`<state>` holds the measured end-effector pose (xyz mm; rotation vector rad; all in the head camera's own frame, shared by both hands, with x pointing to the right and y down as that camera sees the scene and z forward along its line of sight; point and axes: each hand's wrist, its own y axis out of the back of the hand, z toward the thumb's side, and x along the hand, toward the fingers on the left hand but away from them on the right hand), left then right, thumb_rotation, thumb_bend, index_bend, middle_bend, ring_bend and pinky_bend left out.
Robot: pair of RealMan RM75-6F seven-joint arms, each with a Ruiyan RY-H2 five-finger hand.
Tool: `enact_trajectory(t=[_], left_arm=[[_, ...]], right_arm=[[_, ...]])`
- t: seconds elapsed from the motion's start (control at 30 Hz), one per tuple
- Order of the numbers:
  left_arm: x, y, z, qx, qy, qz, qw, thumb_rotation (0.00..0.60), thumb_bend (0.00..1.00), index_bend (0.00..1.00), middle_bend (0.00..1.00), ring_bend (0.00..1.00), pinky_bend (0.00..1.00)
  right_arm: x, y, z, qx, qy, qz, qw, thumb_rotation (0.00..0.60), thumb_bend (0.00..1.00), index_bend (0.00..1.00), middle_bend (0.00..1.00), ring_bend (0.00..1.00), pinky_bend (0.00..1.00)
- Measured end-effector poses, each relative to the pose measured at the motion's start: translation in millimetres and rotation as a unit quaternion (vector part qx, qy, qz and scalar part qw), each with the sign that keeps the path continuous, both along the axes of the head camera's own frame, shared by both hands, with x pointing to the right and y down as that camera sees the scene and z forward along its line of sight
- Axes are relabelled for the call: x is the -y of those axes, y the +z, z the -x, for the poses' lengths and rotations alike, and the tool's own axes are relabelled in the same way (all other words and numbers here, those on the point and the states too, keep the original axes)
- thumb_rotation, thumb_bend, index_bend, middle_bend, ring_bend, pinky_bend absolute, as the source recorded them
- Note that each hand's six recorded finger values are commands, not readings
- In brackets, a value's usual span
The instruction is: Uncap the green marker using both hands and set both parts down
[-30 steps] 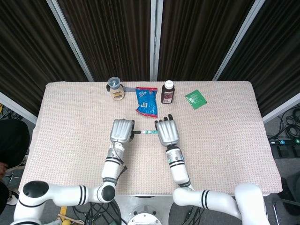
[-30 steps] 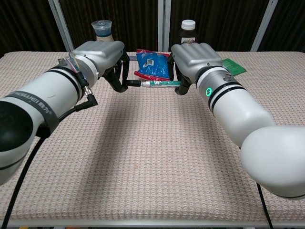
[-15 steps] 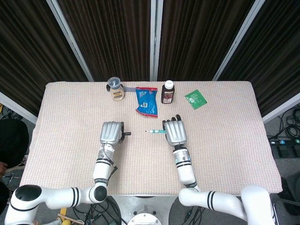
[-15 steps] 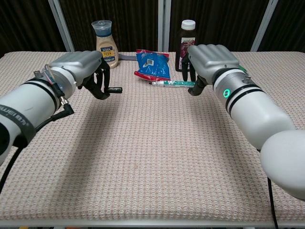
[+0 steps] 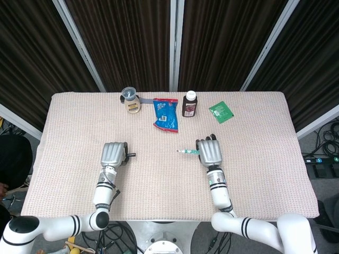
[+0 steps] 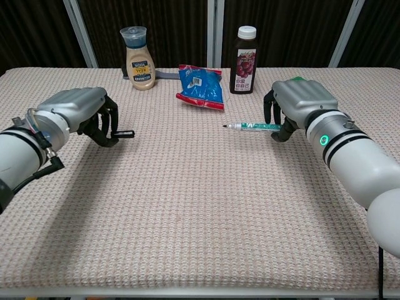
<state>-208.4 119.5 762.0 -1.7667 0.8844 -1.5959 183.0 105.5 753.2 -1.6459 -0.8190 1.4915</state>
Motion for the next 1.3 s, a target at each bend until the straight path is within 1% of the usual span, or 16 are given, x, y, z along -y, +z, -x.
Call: enact_trajectory(t=[0.1, 0.17, 0.23, 0.33, 0.53, 0.6, 0.67, 0.77, 0.83, 0.9, 0.93, 0.97, 1.03, 1.1, 1.17, 1.3], left_arm=[[-1.3, 0.2, 0.7, 0.0, 0.001, 0.002, 1.0, 0.6, 0.26, 0.54, 0.54, 0.49, 0.61], [-1.4, -0.7, 1.9, 0.0, 0.003, 0.002, 1.0, 0.6, 0.2, 0.48, 0.5, 0.46, 0.58], [-1.2, -2.0, 4.2, 0.001, 0.003, 0.001, 1.0, 0.6, 0.16, 0.44, 0.48, 0.44, 0.56], [0.0, -4.3, 7.2, 0.0, 0.003, 0.0, 1.0, 0.6, 0.14, 0.41, 0.46, 0.41, 0.53], [5.6, -15.4, 12.0, -0.009, -0.004, -0.014, 0.9999, 0.6, 0.13, 0.41, 0.45, 0.41, 0.49], [7.9, -22.8, 13.9, -0.015, -0.008, -0.026, 0.9995, 0.6, 0.13, 0.41, 0.43, 0.39, 0.46], [9.2, -31.1, 16.5, -0.022, -0.008, -0.042, 0.9988, 0.6, 0.12, 0.41, 0.4, 0.33, 0.4], [7.7, -45.1, 22.7, -0.032, 0.0, -0.076, 0.9966, 0.6, 0.11, 0.38, 0.33, 0.26, 0.31], [3.2, -54.9, 28.5, -0.041, 0.006, -0.1, 0.9941, 0.6, 0.1, 0.37, 0.31, 0.25, 0.28], [-7.4, -67.2, 39.3, -0.056, 0.007, -0.131, 0.9898, 0.6, 0.09, 0.35, 0.31, 0.24, 0.27], [-14.1, -72.3, 45.4, -0.064, 0.004, -0.142, 0.9878, 0.6, 0.09, 0.35, 0.31, 0.24, 0.27], [-24.9, -78.2, 55.1, -0.074, -0.002, -0.154, 0.9853, 0.6, 0.09, 0.35, 0.31, 0.24, 0.26], [-44.0, -84.4, 71.3, -0.085, -0.015, -0.164, 0.9828, 0.6, 0.09, 0.34, 0.31, 0.24, 0.26], [-68.2, -86.7, 89.7, -0.089, -0.031, -0.16, 0.9827, 0.6, 0.09, 0.34, 0.31, 0.24, 0.25], [-91.2, -86.2, 105.6, -0.09, -0.046, -0.147, 0.984, 0.6, 0.09, 0.34, 0.31, 0.24, 0.23], [-118.7, -87.5, 128.5, -0.09, -0.068, -0.137, 0.9841, 0.6, 0.09, 0.34, 0.31, 0.24, 0.2]], right_arm=[[-2.0, 1.8, 2.7, 0.004, -0.006, 0.004, 1.0, 0.6, 0.22, 0.62, 0.58, 0.33, 0.22], [-3.4, 2.6, 4.7, 0.006, -0.011, 0.008, 0.9999, 0.6, 0.17, 0.55, 0.51, 0.26, 0.21], [-4.7, 2.1, 6.9, 0.01, -0.016, 0.011, 0.9998, 0.6, 0.14, 0.5, 0.45, 0.21, 0.19], [-5.6, 0.6, 7.3, 0.015, -0.016, 0.013, 0.9997, 0.6, 0.12, 0.46, 0.42, 0.18, 0.18], [-4.5, -7.8, 3.0, 0.023, -0.013, 0.01, 0.9996, 0.6, 0.11, 0.44, 0.4, 0.17, 0.17], [-5.1, -14.0, -0.3, 0.028, -0.009, 0.003, 0.9996, 0.6, 0.11, 0.44, 0.4, 0.17, 0.17], [-6.7, -21.9, -5.2, 0.035, -0.005, -0.008, 0.9993, 0.6, 0.11, 0.44, 0.39, 0.17, 0.17], [-12.1, -38.1, -19.1, 0.053, 0.005, -0.037, 0.9979, 0.6, 0.1, 0.41, 0.38, 0.16, 0.17], [-18.9, -49.7, -34.8, 0.07, 0.018, -0.06, 0.9956, 0.6, 0.09, 0.39, 0.37, 0.14, 0.17], [-31.4, -60.7, -60.4, 0.087, 0.041, -0.083, 0.9919, 0.6, 0.08, 0.34, 0.33, 0.1, 0.14], [-35.4, -63.1, -67.6, 0.091, 0.047, -0.087, 0.9909, 0.6, 0.07, 0.32, 0.31, 0.07, 0.11], [-42.0, -66.4, -78.8, 0.096, 0.056, -0.094, 0.9893, 0.6, 0.06, 0.3, 0.28, 0.05, 0.1], [-60.9, -72.0, -106.6, 0.103, 0.079, -0.106, 0.9858, 0.6, 0.05, 0.28, 0.27, 0.04, 0.09], [-82.4, -74.8, -134.3, 0.102, 0.102, -0.113, 0.9831, 0.6, 0.05, 0.27, 0.26, 0.03, 0.09], [-100.2, -74.2, -154.5, 0.099, 0.116, -0.112, 0.9819, 0.6, 0.05, 0.26, 0.25, 0.02, 0.09], [-132.2, -73.0, -190.0, 0.087, 0.143, -0.116, 0.9791, 0.6, 0.05, 0.23, 0.23, 0.0, 0.07]])
